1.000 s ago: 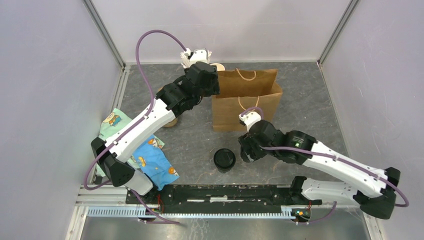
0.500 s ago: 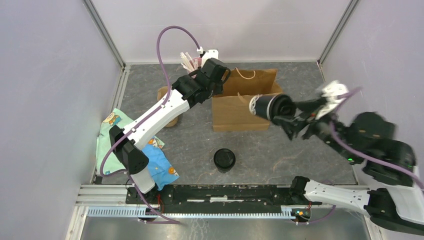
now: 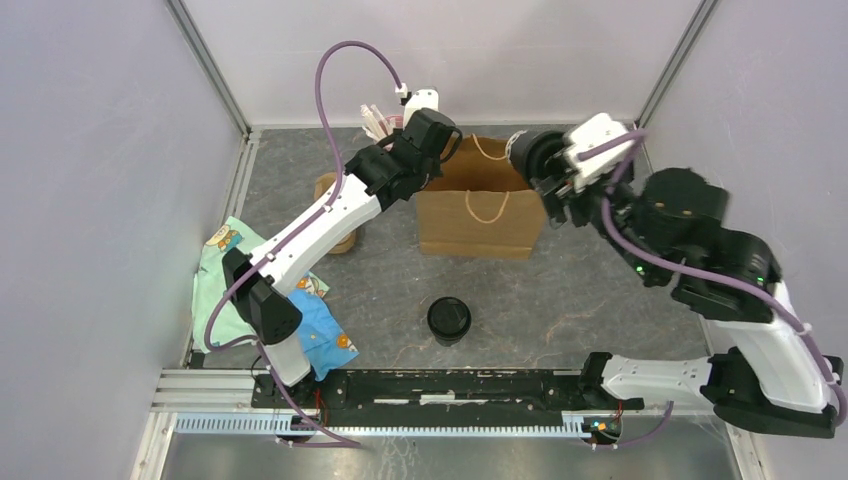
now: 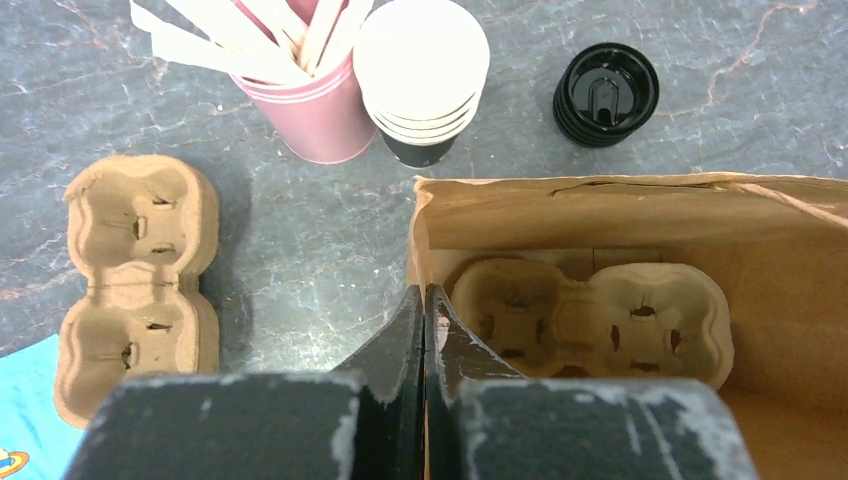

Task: Pack the takeout coffee
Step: Place the coffee cup on the cup tray.

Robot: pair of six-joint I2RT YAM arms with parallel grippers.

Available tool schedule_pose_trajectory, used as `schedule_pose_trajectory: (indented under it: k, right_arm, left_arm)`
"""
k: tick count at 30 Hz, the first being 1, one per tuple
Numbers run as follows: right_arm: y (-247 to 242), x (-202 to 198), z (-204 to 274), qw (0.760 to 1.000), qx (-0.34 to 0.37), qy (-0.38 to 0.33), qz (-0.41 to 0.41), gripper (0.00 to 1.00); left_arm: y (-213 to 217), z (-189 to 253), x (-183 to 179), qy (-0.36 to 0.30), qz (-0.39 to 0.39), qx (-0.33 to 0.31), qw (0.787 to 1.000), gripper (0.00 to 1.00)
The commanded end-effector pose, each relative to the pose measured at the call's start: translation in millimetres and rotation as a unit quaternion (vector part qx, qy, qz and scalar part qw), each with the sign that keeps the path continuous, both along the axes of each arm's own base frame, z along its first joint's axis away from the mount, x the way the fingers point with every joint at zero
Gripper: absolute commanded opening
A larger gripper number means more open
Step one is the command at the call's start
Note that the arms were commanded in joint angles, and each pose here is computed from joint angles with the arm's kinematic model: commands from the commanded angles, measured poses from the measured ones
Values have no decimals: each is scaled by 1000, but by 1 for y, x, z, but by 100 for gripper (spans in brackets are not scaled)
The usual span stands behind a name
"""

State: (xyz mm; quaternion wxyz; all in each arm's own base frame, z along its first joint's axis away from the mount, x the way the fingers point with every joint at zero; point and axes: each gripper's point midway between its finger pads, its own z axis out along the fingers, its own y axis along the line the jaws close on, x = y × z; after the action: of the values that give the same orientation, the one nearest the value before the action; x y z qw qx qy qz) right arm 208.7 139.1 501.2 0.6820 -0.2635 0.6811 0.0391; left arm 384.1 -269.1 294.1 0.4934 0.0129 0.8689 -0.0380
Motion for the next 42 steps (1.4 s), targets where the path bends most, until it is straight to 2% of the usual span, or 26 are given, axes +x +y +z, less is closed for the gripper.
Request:
schedule_pose_trajectory:
  k: [1,5,12,19,29,36,42]
  right_arm:
    - [14,-3,-17,993,-102,-24,63,0]
    - [39,-10,-51,976,-166,-7,142,0]
    - [66,-11,-63,961,-189,-34,199,0]
    - [90,-7,-77,940,-235,-48,244,0]
    - [117,9,-107,914,-306,-37,265,0]
    - [125,15,-144,889,-361,1,282,0]
    - [132,10,-169,880,-365,41,300,0]
  left_arm:
    - [18,39,8,-78,12,5,997,2]
    - [31,49,1,-128,13,-13,992,2]
    - [44,67,-18,-203,-12,-61,977,2]
    - [45,67,-30,-231,-35,-87,968,2]
    - [54,42,-46,-262,-50,-113,957,2]
    - [58,36,-54,-281,-53,-138,948,2]
    - [58,31,-59,-269,-48,-170,947,2]
